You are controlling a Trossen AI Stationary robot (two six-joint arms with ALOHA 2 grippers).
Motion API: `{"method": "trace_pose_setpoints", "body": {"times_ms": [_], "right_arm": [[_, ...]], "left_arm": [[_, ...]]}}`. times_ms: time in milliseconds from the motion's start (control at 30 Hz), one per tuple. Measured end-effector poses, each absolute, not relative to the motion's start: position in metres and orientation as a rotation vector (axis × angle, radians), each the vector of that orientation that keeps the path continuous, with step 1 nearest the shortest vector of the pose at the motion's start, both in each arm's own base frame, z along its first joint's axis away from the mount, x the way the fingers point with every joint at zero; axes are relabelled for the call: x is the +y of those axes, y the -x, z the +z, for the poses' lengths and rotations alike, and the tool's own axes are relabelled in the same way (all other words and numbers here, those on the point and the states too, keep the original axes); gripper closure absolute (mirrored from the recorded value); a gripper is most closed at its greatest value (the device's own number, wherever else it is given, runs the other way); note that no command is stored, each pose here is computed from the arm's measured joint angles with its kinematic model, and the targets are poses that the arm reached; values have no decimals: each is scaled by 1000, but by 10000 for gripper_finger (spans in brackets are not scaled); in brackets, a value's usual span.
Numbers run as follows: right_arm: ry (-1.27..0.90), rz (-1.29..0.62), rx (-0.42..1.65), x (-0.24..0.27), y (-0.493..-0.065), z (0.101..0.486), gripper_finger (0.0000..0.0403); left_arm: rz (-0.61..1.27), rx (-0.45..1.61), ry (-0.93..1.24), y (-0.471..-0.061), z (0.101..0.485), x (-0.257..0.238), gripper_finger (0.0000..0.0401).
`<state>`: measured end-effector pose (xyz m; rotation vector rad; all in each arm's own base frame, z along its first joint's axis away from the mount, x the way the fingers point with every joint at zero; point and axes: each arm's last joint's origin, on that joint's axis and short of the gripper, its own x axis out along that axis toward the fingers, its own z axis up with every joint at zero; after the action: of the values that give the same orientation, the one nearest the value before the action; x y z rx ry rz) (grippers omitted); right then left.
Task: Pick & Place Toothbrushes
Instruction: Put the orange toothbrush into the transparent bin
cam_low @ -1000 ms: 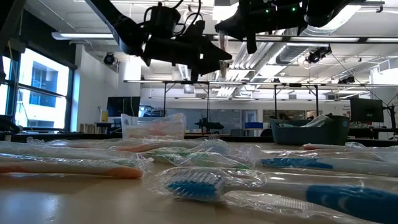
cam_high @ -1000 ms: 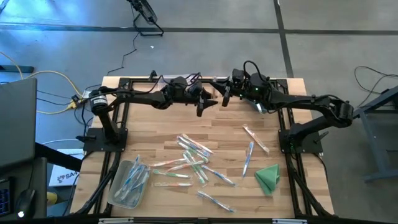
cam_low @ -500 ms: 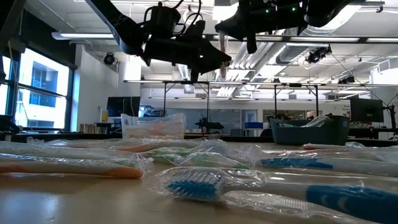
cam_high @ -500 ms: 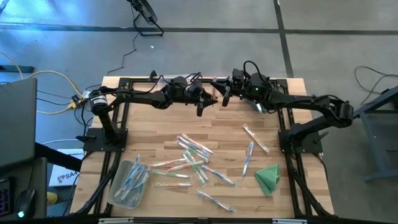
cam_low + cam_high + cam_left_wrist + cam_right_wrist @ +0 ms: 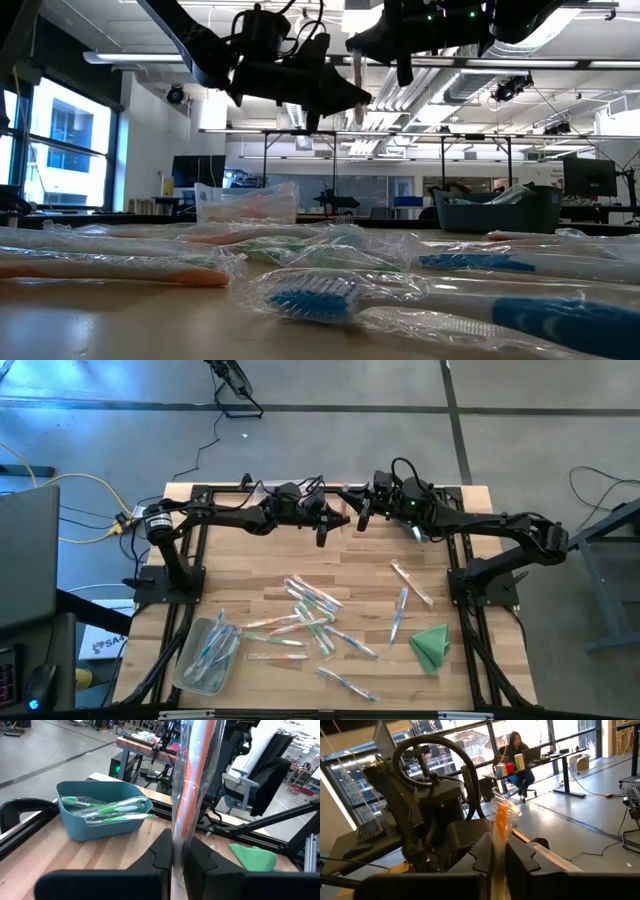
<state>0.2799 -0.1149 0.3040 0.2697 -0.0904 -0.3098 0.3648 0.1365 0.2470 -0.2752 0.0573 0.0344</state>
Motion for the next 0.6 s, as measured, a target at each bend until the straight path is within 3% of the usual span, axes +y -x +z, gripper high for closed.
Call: {"method": "trace_pose_setpoints", "body": {"times_ms": [333,600], "right_arm": [[-270,-302,-90,-115,-280,304,374],[-269,-298,-91,-115,-280,304,299]], "left_arm": [[37,57,275,-365,247,137,386],[38,58,284,-365,247,137,387]]}}
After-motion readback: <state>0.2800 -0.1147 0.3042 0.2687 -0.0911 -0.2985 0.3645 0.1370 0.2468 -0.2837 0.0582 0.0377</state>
